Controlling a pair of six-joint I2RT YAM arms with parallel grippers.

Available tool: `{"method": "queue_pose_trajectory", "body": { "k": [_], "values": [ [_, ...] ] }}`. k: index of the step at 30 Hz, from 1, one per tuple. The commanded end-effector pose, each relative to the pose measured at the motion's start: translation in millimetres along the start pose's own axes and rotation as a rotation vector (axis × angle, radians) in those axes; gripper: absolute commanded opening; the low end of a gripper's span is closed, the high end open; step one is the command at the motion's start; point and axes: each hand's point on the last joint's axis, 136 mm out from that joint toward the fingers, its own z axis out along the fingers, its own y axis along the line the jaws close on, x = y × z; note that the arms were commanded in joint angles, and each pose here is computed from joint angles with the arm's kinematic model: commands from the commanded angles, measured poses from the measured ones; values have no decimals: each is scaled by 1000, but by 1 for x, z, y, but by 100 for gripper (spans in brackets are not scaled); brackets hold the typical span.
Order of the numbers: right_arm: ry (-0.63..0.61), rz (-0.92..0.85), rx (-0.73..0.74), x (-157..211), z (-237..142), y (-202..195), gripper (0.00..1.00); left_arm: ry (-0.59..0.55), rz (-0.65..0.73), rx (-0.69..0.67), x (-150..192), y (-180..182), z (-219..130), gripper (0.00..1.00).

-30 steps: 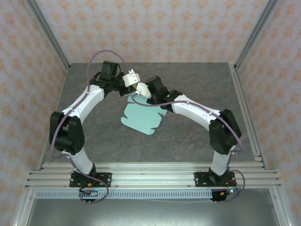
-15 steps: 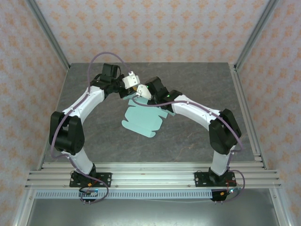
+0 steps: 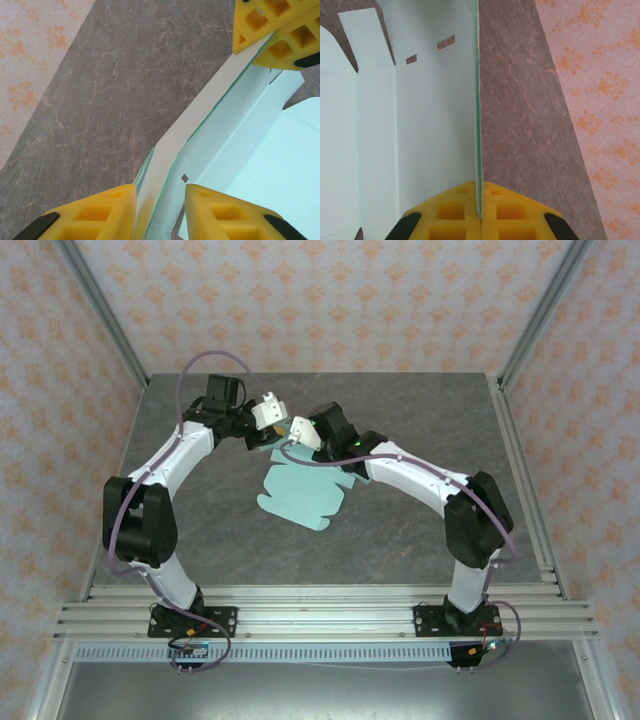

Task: Fold the paper box

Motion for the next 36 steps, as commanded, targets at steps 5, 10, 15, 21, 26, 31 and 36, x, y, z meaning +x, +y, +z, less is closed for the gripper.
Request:
{"method": "queue_pose_trajectory", "body": {
  "k": [5,10,15,21,26,31,36],
  "values": [
    [-58,32,13,-16,-16,-10,2,-42,-36,-7,-3,1,6,28],
    [-55,34,11,-16,-16,-9,3,-24,-37,-70,1,9,14,29],
    [-54,35,10,-16,-15,-9,4,-31,-44,-139,0,19,17,31],
    [-43,37,15,-14,-13,-9,5,-38,-49,-150,-4,22,16,8],
    [-38,61,33,-12,-19,-13,13,-43,-28,-184,-7,21,11,0],
    [-53,137,52,-10,-35,-21,41,-48,1,-240,-11,19,11,0],
    [-60,276,17,3,-58,-29,64,-61,-30,-245,-13,14,17,0]
  ]
}}
